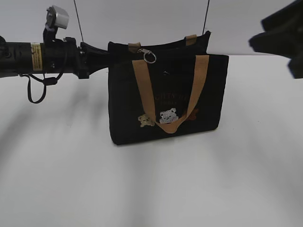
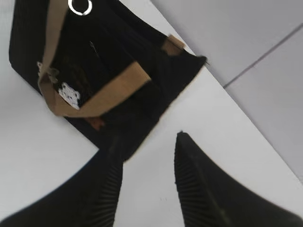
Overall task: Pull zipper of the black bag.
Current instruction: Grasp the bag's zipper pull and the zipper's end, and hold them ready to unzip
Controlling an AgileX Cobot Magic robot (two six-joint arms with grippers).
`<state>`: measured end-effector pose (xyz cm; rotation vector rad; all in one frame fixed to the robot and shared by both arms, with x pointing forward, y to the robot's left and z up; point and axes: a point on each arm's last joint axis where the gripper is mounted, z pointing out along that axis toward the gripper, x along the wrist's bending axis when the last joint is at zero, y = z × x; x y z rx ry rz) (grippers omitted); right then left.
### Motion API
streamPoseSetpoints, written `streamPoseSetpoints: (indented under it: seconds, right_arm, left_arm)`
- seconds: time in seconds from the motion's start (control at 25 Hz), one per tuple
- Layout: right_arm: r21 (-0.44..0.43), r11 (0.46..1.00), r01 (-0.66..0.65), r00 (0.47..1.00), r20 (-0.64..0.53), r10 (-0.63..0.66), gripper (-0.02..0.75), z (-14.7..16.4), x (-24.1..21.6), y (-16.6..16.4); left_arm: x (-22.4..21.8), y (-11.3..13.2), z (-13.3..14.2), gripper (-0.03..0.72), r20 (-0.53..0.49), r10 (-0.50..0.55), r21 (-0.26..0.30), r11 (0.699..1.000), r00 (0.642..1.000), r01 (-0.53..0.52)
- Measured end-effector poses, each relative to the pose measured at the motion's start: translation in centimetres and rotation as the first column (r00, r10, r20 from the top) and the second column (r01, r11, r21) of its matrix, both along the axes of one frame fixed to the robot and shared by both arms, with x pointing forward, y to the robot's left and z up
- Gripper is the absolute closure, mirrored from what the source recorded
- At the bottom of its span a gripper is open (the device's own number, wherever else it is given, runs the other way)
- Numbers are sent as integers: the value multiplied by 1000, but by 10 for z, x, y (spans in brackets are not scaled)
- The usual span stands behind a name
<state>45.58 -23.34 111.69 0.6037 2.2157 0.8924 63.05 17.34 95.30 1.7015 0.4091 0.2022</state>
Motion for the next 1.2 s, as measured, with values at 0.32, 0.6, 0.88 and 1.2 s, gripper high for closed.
streamPoseSetpoints:
  seconds: [0.32,0.6,0.88,1.2]
  right_arm:
    - [-49,991,-121,992,28,122,453,-48,41,72]
    - [-91,977,-193,975,92,201,453,-64,65,124]
    - [-150,961,-230,965,96,246,453,-84,87,149]
    - [-201,942,-267,951,105,292,453,-85,88,150]
  left_arm:
    - [0,0,0,637,0,-3,3,1000,1000,3]
    - [0,0,0,638,0,-3,3,1000,1000,3]
    - [0,0,0,640,1,-6,5,1000,1000,6]
    - [-1,0,-1,640,1,-8,7,1000,1000,8]
